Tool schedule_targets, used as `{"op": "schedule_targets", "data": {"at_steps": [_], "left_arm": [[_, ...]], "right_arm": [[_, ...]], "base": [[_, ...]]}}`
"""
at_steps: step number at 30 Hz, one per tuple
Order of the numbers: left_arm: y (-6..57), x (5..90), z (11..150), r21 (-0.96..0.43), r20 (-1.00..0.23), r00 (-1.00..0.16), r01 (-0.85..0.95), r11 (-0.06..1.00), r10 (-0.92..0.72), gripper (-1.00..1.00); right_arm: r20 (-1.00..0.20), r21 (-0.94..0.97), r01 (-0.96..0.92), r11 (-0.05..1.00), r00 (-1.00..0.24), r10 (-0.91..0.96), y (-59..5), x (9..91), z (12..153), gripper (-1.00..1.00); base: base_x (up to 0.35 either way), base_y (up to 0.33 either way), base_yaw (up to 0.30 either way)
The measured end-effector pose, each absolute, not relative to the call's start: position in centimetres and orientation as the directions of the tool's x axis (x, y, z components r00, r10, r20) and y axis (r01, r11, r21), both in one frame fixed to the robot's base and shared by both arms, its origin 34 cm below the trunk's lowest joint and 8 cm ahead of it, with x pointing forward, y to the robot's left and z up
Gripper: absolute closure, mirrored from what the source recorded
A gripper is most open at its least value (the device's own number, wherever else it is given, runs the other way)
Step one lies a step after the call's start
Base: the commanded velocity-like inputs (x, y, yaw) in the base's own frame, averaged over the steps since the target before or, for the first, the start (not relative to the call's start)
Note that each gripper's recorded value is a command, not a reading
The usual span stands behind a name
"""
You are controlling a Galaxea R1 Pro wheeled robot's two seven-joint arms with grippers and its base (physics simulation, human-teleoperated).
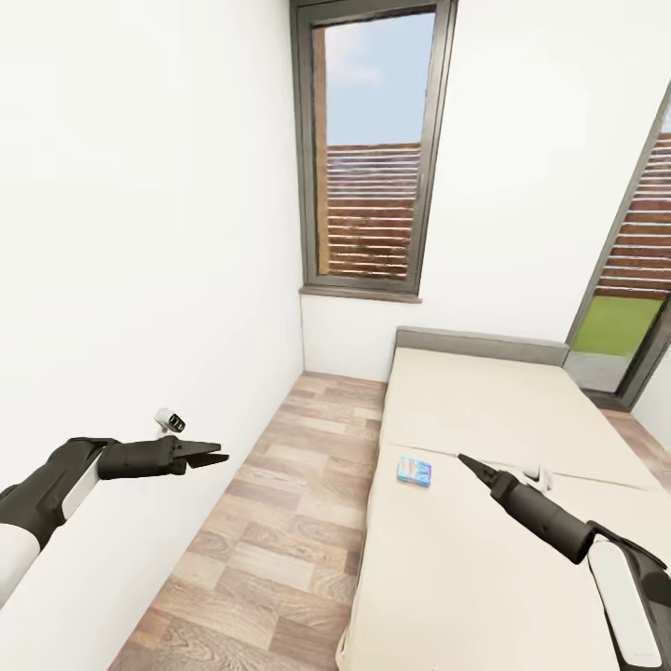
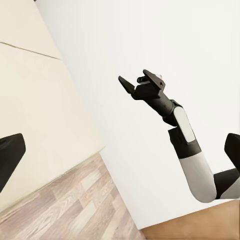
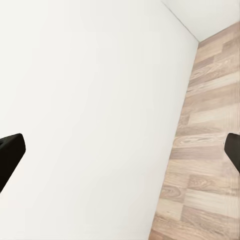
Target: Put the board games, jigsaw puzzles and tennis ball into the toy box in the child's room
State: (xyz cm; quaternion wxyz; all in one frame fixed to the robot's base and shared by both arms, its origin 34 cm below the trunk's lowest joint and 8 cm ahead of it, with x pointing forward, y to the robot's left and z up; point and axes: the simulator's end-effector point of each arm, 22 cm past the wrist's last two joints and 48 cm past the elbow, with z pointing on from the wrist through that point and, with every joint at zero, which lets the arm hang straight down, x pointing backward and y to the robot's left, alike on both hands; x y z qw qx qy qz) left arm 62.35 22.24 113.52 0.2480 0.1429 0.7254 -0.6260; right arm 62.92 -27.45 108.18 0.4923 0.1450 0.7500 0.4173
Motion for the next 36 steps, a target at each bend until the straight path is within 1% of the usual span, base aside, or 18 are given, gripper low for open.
{"op": "schedule_targets", "data": {"at_steps": [8,19,36], "left_arm": [[22.3,62.4,113.5,-0.838,-0.538,-0.837,0.517,0.176,-0.103,-1.00],[22.3,62.4,113.5,-0.838,-0.538,-0.837,0.517,0.176,-0.103,-1.00],[22.3,62.4,113.3,-0.840,-0.535,-0.839,0.513,0.177,-0.103,-1.00]], "right_arm": [[-0.603,0.777,-0.177,0.604,-0.483,0.634,-27.5,62.9,107.4,-1.00],[-0.595,0.782,-0.168,0.601,-0.488,0.638,-27.6,63.0,106.9,-1.00],[-0.592,0.784,-0.155,0.601,-0.480,0.647,-28.2,63.1,106.8,-1.00]], "base": [[0.004,0.018,-0.273],[0.000,0.147,-0.273],[0.000,0.007,-0.273]]}}
